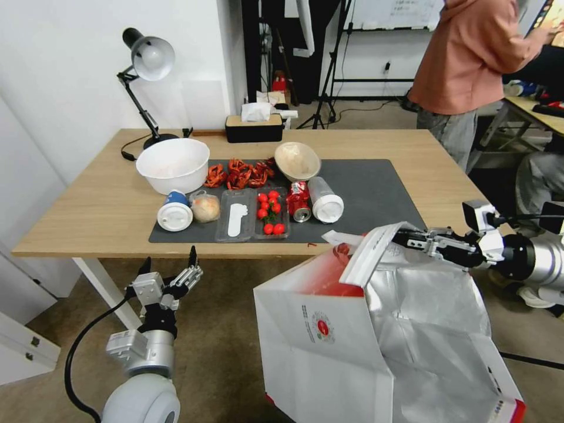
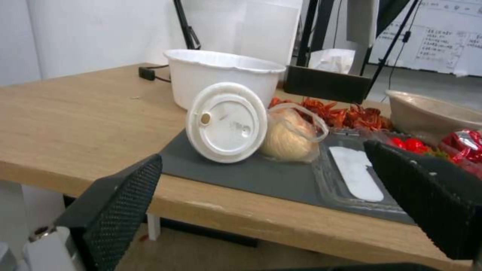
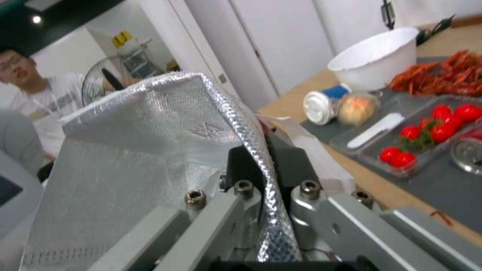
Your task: Pick up the food delivery bag from the floor and place it on the table.
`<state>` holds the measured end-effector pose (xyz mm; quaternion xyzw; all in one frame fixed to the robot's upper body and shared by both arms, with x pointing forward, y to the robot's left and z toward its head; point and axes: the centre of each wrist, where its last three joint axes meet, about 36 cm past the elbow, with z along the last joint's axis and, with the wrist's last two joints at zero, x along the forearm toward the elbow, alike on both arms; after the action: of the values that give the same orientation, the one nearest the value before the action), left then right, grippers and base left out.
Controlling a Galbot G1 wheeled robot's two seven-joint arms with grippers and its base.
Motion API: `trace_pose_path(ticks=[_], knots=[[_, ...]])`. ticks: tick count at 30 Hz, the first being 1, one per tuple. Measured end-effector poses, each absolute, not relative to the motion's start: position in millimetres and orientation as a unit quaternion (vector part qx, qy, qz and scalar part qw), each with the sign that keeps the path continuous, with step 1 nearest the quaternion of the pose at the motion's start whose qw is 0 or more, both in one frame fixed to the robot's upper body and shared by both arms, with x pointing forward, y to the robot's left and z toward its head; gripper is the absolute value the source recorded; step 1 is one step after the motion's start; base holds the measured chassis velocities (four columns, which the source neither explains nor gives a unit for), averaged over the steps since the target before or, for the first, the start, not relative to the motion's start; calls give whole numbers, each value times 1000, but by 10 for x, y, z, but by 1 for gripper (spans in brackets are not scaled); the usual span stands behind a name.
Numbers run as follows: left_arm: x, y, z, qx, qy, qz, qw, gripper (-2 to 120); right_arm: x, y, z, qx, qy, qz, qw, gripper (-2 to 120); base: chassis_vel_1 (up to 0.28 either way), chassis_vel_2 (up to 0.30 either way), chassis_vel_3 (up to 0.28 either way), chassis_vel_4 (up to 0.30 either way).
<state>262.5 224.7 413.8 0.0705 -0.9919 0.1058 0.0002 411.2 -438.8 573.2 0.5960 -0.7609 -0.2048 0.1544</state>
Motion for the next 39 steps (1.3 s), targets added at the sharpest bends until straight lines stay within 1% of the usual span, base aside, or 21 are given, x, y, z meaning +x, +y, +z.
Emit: trace_pose_path(ticks=[7, 13, 22, 26, 28, 33, 39], knots=[[2617, 2244, 4136, 71, -992, 106, 1, 100, 4130, -4372, 5889, 579, -770, -239, 122, 0, 0, 0, 0, 0], [2622, 2242, 4140, 72, -992, 106, 2, 100, 4106, -4281, 6126, 566, -771, -281, 82, 0, 0, 0, 0, 0], [2619, 2238, 4153, 74, -992, 106, 1, 100, 4084, -4160, 6278, 563, -773, -286, 66, 0, 0, 0, 0, 0], [2614, 2245, 4154, 74, -992, 104, 2, 100, 4107, -4126, 6453, 545, -786, -290, 41, 0, 0, 0, 0, 0], [2613, 2245, 4155, 74, -992, 104, 2, 100, 4110, -4122, 6476, 542, -788, -290, 38, 0, 0, 0, 0, 0], [2615, 2241, 4165, 74, -992, 104, 1, 100, 4136, -4104, 6626, 517, -805, -291, 17, 0, 0, 0, 0, 0], [2613, 2240, 4169, 74, -992, 104, 1, 100, 4152, -4098, 6806, 456, -837, -302, -16, 0, 0, 0, 0, 0]])
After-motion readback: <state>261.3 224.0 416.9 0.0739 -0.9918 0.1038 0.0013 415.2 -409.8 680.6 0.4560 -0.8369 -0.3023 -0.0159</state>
